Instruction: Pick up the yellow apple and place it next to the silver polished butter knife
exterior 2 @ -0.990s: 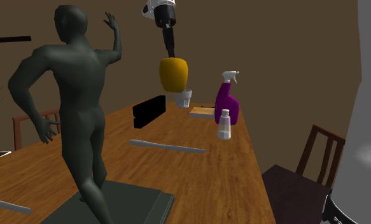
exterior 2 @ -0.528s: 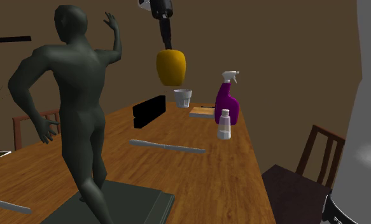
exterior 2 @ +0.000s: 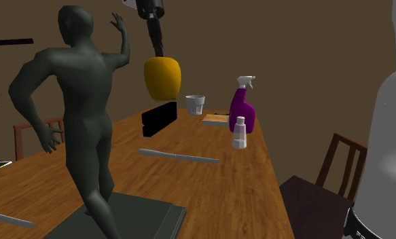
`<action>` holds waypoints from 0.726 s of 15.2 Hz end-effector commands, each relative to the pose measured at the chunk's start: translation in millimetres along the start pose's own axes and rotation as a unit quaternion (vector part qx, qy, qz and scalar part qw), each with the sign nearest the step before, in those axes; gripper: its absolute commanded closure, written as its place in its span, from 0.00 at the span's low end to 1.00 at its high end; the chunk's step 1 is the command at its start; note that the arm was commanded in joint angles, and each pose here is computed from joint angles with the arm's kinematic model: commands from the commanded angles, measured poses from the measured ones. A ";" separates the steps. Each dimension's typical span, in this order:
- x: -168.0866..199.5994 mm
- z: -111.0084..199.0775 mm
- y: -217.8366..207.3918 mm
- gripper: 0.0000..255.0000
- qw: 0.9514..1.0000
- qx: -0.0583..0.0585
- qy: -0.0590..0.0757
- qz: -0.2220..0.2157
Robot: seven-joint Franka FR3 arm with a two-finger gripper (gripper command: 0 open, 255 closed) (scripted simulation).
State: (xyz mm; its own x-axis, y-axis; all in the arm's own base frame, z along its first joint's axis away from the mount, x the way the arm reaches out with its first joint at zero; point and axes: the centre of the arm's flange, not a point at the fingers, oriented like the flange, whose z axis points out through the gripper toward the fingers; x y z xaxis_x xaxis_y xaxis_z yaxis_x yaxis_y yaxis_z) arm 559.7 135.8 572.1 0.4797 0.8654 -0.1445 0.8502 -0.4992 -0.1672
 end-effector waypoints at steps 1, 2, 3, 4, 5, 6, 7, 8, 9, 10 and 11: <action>19.4 4.7 -21.4 1.00 1.000 0.000 0.000 0.001; 28.4 7.3 -30.7 1.00 1.000 0.000 0.000 0.001; 37.3 9.9 -40.0 1.00 1.000 0.000 0.000 0.001; 46.3 12.5 -49.3 1.00 1.000 0.000 0.000 0.001; 55.3 15.1 -58.6 1.00 1.000 0.000 0.000 0.001; 64.3 17.7 -68.0 1.00 1.000 0.000 0.000 0.001; 73.2 20.3 -77.3 1.00 1.000 0.000 0.000 0.001; 82.2 22.9 -86.6 1.00 1.000 0.000 0.000 0.001; 91.2 25.6 -95.9 1.00 1.000 0.000 0.000 0.001; 100.2 28.2 -105.2 1.00 1.000 0.000 0.000 0.001; 109.1 30.8 -114.6 1.00 1.000 0.000 0.000 0.001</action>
State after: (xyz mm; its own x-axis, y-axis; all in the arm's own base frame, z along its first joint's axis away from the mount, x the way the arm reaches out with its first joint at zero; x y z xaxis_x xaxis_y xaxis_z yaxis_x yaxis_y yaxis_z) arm 512.2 272.2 546.7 0.4797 0.8654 -0.1447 0.8503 -0.4992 -0.1667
